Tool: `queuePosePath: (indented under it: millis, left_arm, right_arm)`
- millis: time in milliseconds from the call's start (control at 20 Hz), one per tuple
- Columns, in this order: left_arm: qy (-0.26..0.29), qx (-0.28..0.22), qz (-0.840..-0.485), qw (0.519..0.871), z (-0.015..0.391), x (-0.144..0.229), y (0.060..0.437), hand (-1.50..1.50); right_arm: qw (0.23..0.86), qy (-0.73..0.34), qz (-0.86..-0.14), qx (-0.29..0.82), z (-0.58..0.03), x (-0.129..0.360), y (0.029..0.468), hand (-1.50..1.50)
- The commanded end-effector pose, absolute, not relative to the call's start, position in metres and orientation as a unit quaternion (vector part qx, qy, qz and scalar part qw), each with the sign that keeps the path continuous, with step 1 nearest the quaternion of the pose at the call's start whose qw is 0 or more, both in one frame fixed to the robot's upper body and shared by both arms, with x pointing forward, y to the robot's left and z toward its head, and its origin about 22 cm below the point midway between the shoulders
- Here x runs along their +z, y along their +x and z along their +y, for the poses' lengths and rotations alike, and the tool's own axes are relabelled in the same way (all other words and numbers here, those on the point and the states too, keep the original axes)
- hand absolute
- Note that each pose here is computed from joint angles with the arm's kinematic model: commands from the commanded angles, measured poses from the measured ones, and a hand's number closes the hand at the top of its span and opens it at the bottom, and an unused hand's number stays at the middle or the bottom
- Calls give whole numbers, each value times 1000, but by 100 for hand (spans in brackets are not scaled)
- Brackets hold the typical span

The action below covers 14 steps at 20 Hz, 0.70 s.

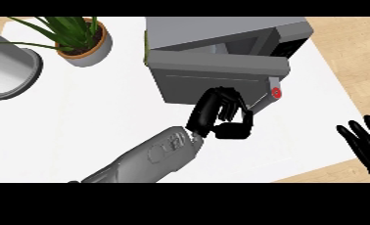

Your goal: Pick up the milk, place it into the microwave and close the microwave

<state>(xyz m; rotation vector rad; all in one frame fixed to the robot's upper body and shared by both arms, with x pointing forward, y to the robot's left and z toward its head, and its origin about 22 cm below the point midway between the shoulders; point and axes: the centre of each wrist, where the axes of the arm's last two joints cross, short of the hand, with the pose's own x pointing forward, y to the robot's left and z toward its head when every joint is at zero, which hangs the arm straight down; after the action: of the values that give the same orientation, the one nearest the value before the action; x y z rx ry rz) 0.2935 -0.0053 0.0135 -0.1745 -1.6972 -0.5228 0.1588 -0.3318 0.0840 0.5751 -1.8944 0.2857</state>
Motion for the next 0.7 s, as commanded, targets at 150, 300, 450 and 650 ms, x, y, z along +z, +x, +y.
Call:
queuePosePath:
  millis: [150,300,450,650]
  left_arm:
    - [-71,-168,-763,620,-5,44,331,150]
    - [-71,-159,-761,626,-4,47,338,150]
    - [-76,-140,-759,631,-1,46,343,150]
    - [-93,-133,-754,637,-1,51,349,150]
  right_arm:
    - [531,242,-804,119,-331,100,163,-150]
    - [539,241,-799,115,-334,99,160,-150]
    - [539,234,-800,122,-338,105,162,-150]
    - [527,241,-806,117,-334,111,165,-150]
